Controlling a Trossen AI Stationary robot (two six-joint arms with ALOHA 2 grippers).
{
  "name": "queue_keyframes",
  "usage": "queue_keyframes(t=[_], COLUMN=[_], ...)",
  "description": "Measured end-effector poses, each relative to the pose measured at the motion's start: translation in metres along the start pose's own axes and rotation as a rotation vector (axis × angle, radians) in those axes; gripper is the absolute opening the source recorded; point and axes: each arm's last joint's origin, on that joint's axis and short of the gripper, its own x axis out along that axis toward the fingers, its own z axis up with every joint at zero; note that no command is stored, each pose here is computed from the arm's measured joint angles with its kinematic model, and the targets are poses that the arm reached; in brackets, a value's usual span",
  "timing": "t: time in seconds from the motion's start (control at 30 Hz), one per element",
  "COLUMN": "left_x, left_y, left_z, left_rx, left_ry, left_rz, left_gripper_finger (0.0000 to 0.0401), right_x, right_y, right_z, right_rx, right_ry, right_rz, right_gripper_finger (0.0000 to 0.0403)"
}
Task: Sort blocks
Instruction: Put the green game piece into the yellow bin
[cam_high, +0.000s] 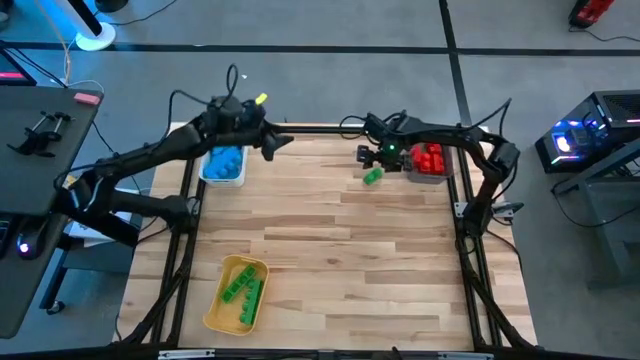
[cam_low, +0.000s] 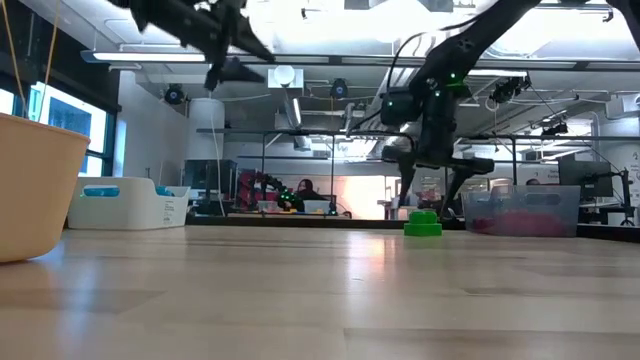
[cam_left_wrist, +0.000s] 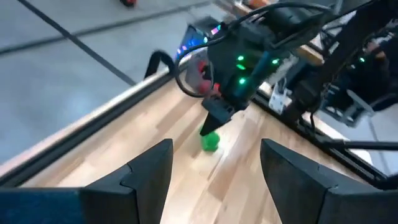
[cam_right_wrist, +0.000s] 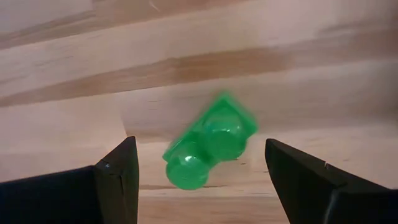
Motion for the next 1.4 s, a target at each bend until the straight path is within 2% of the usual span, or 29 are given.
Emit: queue_keyframes(t=[0.23,0.33,0.47,0.53,0.6,0.73,0.8,0.97,1.13,1.27,1.4], left_x=[0.011,0.009,0.003,0.000,-0.003,-0.010,-0.013,-0.017,-0.010,0.001,0.006], left_y=[0.032,0.034,0.029,0.027,0.025,0.022,0.019,0.012,-0.003,-0.028,-0.062], left_z=[-0.001,-0.001,0.000,0.001,0.000,-0.004,-0.008,-0.015,-0.023,-0.026,-0.027], left_rx=[-0.051,-0.076,-0.072,-0.067,-0.068,-0.023,0.025,0.089,0.088,0.054,-0.022], left_ry=[0.092,0.110,0.117,0.116,0.128,0.161,0.184,0.229,0.227,0.111,-0.107], left_rz=[-0.129,-0.205,-0.275,-0.293,-0.292,-0.292,-0.309,-0.374,-0.437,-0.551,-0.624], left_gripper_finger=[0.0227,0.0227,0.0227,0.0227,0.0227,0.0227,0.0227,0.0227,0.0227,0.0227,0.0227], right_x=[0.022,0.036,0.046,0.047,0.046,0.036,0.025,-0.021,-0.090,-0.139,-0.181], right_y=[0.010,0.012,0.015,0.015,0.017,0.019,0.022,0.032,0.042,0.036,0.023], right_z=[-0.014,-0.016,-0.016,-0.018,-0.019,-0.024,-0.027,-0.037,-0.072,-0.106,-0.140], right_rx=[0.151,0.207,0.216,0.205,0.175,0.071,0.009,-0.191,-0.472,-0.622,-0.741], right_ry=[-0.022,-0.019,0.001,0.010,-0.007,-0.024,-0.055,-0.120,-0.221,-0.321,-0.422], right_rz=[-0.056,-0.094,-0.097,-0.101,-0.102,-0.120,-0.111,-0.005,0.229,0.397,0.585], right_gripper_finger=[0.0249,0.0249,0.0242,0.0218,0.0176,0.0060,0.0019,0.0028,0.0006,0.0010,0.0005])
